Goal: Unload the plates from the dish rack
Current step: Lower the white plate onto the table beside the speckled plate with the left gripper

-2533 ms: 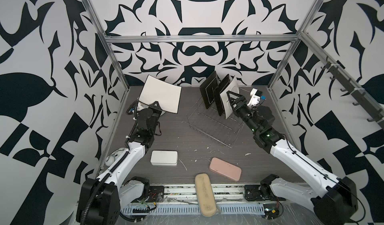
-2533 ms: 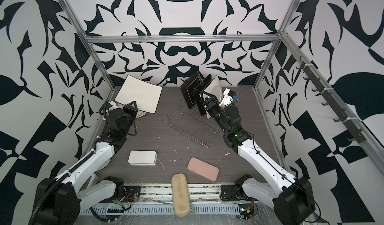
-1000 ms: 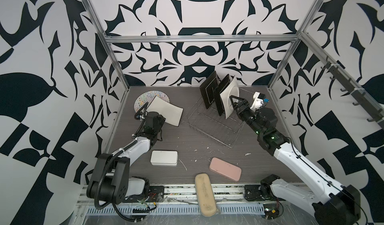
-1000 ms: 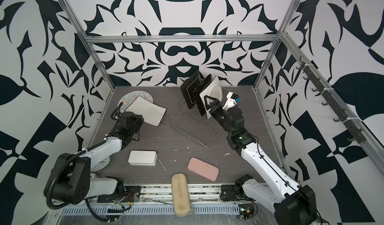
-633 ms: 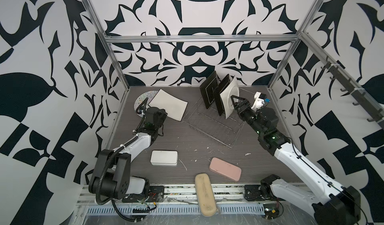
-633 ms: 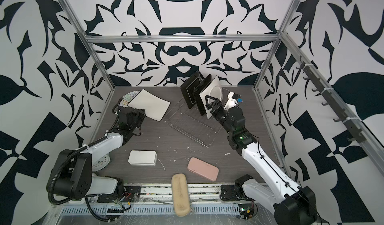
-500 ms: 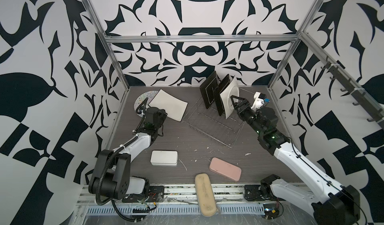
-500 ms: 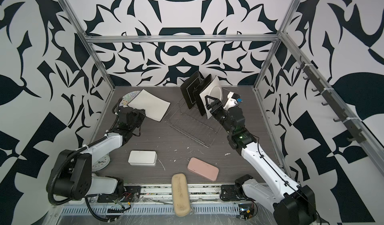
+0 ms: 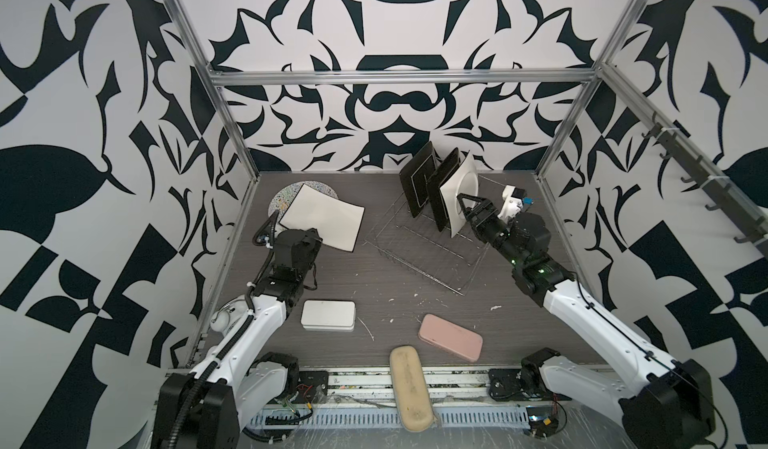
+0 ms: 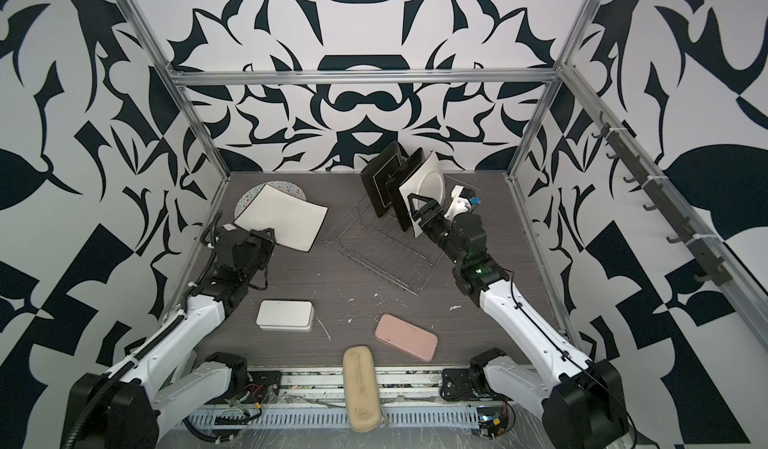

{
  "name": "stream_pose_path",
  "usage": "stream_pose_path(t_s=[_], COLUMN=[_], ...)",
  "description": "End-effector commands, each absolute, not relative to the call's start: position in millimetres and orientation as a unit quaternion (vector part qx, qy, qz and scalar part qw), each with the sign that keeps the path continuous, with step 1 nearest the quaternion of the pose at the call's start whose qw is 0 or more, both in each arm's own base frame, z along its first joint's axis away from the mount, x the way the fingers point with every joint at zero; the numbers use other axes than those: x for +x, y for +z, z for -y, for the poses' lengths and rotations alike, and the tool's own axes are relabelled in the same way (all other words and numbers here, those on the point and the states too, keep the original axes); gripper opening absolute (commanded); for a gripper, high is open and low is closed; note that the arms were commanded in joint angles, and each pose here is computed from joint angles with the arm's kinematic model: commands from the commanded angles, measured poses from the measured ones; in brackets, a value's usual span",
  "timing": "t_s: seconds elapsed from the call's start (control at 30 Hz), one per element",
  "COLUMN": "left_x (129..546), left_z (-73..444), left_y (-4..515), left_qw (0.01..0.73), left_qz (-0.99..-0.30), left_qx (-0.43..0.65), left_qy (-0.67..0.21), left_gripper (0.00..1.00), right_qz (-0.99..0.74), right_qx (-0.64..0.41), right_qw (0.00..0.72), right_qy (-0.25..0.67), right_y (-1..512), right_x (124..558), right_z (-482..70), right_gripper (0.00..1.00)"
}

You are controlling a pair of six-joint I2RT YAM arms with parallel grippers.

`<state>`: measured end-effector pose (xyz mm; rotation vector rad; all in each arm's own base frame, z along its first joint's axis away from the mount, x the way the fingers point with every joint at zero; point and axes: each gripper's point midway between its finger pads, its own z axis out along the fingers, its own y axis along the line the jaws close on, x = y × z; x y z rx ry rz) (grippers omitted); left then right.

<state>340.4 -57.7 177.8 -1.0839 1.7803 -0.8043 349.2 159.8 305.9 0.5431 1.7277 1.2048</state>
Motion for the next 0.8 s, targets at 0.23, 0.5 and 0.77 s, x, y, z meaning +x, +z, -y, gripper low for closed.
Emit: stream_pose_path(t_s=[0.23, 0.5, 0.77], left_x=[316.1, 290.0, 282.5], left_z=[39.3, 17.1, 4.4], left_y=[194.8, 182.5, 174.1], left_qw=[0.473, 0.467, 0.462], left_qz=[-0.651, -0.645, -0.65], left_qx=[-0.478, -0.521, -0.545], left_qy=[-0.353, -0.307, -0.26], left_gripper=[0.0, 0.0, 0.0], right_qz=[-0.686, -0.688, -0.69], right_qx=[0.199, 0.199, 0.199], right_qw=[0.468, 0.464, 0.461], right_qy=[0.52, 0.521, 0.521], right_y=[322.8, 319.4, 317.9], right_x=[340.7, 339.7, 342.0], right_z=[-162.4, -162.6, -164.3], right_gripper=[0.76, 0.76, 0.76])
